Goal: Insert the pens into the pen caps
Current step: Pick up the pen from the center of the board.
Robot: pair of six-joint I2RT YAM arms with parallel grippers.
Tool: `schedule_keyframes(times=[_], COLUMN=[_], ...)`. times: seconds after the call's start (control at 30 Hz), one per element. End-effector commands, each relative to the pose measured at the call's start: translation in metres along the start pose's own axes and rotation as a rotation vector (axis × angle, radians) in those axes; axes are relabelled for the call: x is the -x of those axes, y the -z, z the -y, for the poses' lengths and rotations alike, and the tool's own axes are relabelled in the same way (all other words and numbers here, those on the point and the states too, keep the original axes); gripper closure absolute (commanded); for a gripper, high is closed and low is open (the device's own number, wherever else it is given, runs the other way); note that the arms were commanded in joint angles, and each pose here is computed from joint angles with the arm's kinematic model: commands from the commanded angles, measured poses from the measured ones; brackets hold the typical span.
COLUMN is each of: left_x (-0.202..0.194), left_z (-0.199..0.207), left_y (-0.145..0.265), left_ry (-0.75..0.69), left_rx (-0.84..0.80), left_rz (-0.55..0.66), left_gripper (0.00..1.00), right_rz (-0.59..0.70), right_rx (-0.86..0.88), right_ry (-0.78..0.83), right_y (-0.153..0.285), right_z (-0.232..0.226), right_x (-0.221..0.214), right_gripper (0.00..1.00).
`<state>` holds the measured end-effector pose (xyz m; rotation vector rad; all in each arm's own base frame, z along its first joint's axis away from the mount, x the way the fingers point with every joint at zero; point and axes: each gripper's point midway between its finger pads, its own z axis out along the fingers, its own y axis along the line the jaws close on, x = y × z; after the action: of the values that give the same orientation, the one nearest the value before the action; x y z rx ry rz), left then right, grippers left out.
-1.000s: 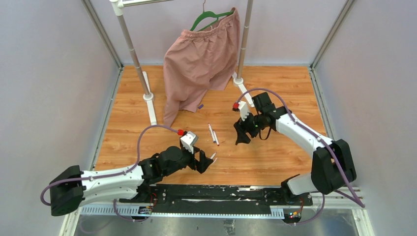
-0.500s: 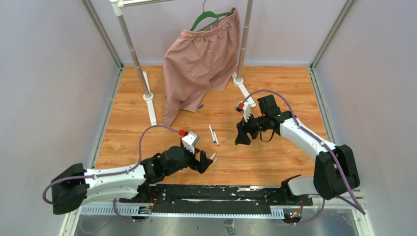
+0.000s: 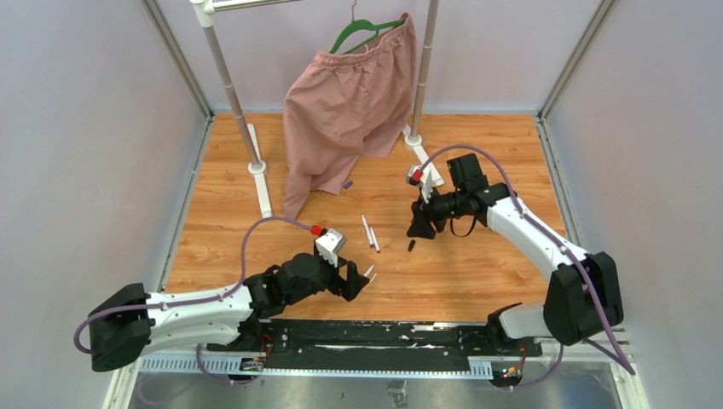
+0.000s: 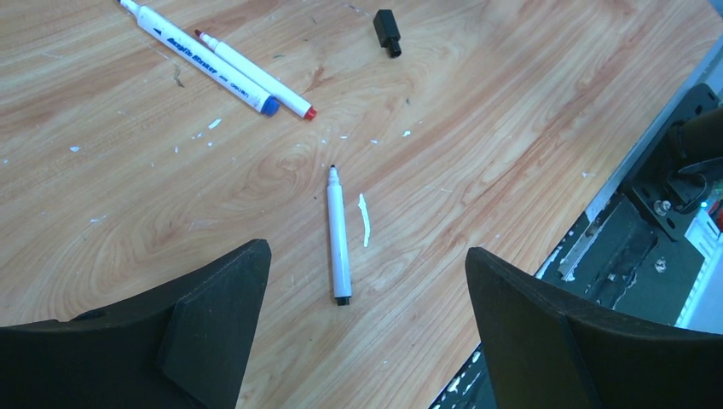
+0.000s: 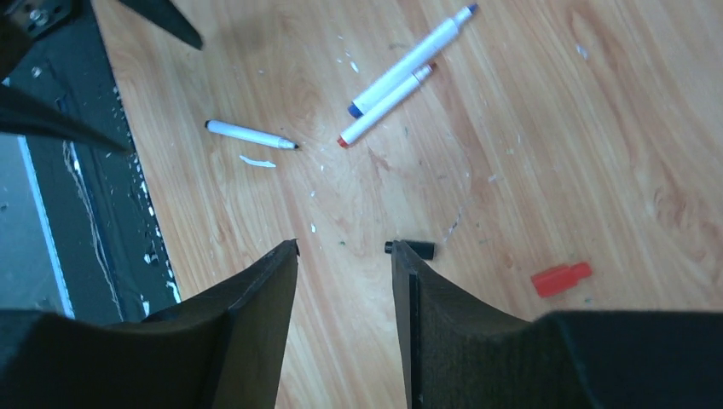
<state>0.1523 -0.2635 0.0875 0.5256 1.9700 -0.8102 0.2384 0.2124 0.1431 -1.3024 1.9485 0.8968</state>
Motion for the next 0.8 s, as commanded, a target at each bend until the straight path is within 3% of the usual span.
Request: schedule_keyframes(times=[0.0, 0.1, 0.23, 0.37, 0.53, 0.77], left_x=[0.012, 0.013, 0.013, 0.013, 0.010, -0.015], left_z=[0.000, 0.000, -0.001, -0.001, -0.005, -0.009], left_y=[0.002, 0.003, 0.003, 0.003, -0.001, -0.023], left_ry=[0.005, 0.007, 0.011, 0.012, 0.029, -0.024], left_rx=[-0.003, -0.004, -0.001, 0.002, 0.033, 0.139], left_rz=[0.048, 0.053, 0.058, 0.057, 0.039, -0.209], left_gripper=[0.10, 0.10, 0.10, 0.11, 0.22, 0.46], right_rz=[-0.092, -0.114, -0.204, -0.248, -0.198, -0.116], right_rx=[-0.124, -0.239, -0.382, -0.361, -0.273, -0.137], right_ry=[-0.355, -0.499, -0.643, -0.690, -0.561, -0.290], right_y=[-0.002, -0.007, -0.008, -0.016, -0.022, -0.012], right_z=[0.011, 0.023, 0.036, 0.031, 0.028, 0.018], right_x=[-0.021, -0.035, -0.054, -0.069, -0.053, -0.017], right_gripper=[0.51, 0.55, 0.53, 0.51, 0.48, 0.48])
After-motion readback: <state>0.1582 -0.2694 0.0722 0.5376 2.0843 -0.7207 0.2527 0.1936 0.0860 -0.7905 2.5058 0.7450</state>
